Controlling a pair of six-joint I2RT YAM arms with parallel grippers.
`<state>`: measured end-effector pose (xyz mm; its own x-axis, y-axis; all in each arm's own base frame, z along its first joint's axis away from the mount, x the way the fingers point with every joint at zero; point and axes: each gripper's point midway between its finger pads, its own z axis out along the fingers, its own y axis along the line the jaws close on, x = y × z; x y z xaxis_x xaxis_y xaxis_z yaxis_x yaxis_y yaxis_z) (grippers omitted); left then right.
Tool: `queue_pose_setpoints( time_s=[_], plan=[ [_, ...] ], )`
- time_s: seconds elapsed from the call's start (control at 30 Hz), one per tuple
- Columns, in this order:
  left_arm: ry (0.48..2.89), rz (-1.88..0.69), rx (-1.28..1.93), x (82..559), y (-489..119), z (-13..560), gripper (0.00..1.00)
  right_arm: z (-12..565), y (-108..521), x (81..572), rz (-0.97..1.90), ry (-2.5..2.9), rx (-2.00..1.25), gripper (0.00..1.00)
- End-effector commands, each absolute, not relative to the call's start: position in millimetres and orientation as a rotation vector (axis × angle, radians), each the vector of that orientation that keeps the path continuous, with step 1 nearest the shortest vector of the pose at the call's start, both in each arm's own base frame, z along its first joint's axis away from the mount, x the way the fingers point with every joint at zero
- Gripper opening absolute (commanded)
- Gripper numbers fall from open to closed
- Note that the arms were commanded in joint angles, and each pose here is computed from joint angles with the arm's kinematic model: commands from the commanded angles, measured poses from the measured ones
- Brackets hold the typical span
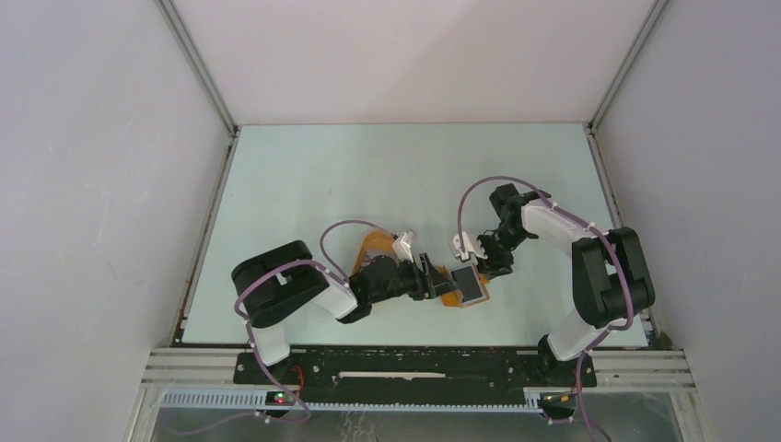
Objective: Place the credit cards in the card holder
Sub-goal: Close the card holder at the center of the board.
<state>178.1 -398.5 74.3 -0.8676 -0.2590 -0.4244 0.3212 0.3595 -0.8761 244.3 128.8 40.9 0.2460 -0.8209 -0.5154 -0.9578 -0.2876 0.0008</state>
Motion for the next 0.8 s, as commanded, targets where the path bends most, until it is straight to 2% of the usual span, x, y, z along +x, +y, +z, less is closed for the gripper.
queue_pose_setpoints(
  time_s=[0.0,0.27,0.47,0.77],
  plan=[
    [2.041,-1.583,0.083,183.4,-404.4,95.0,0.67,24.5,124.2,235.2,0.569,1.676,-2.285,0.57],
    [2.036,-1.585,0.081,183.7,-403.1,96.4,0.66,16.8,130.5,226.5,0.592,1.662,-2.323,0.55],
    [2.035,-1.587,0.081,183.4,-403.3,96.7,0.66,23.1,132.8,221.3,0.612,1.618,-2.299,0.47],
    [2.035,-1.589,0.081,183.8,-403.9,96.6,0.65,41.4,133.2,215.5,0.654,1.529,-2.206,0.22]
  ],
)
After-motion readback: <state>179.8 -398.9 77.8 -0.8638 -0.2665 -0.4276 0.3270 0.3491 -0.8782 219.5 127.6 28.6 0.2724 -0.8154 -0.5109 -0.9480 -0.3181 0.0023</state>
